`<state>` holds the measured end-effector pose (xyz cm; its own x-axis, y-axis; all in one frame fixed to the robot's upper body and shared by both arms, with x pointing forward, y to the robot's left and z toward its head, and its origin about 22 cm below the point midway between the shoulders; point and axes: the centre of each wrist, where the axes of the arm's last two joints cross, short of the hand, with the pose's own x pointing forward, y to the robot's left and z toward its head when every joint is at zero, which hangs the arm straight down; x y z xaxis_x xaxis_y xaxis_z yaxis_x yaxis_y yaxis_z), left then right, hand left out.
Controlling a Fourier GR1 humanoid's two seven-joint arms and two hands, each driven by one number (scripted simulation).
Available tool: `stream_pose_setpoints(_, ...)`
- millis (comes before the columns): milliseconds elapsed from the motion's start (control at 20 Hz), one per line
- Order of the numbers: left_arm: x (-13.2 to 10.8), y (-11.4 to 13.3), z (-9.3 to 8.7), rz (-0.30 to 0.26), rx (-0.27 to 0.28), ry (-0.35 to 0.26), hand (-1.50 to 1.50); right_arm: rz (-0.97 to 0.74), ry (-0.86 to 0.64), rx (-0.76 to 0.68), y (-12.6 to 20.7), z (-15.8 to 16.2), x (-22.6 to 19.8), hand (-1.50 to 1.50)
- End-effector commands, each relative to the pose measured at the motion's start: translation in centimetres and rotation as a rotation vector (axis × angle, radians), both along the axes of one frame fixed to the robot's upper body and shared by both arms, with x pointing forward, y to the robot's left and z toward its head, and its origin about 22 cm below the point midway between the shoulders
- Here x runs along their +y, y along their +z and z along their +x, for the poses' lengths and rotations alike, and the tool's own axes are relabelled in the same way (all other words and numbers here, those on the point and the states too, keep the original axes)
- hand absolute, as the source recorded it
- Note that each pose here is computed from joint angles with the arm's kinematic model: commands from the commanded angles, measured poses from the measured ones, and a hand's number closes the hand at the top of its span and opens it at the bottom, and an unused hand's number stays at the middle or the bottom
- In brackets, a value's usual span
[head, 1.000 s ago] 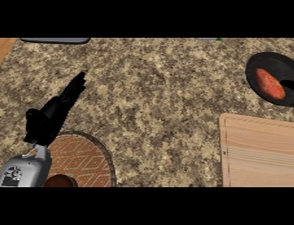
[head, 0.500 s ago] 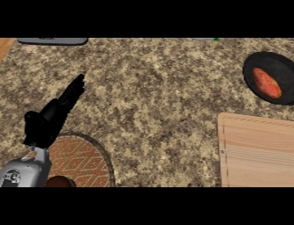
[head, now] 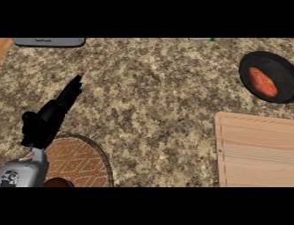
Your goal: Pick the sweet potato from the cutting board and place it in the pan
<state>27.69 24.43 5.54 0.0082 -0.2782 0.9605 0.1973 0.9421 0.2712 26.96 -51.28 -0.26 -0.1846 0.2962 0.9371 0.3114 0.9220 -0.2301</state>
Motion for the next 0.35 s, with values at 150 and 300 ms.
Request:
stream_pose_setpoints(150, 0.4, 0.4, 0.2, -0.005, -0.001, 0.037, 0.0, 0.004, 0.043, -0.081, -3.0, -3.7, -0.4, -1.5)
stream_pose_setpoints(300, 0.6, 0.3, 0.3, 0.004, 0.016, 0.014, 0.0, 0.002, 0.036, -0.053, -2.6, -3.7, -0.7, -1.5)
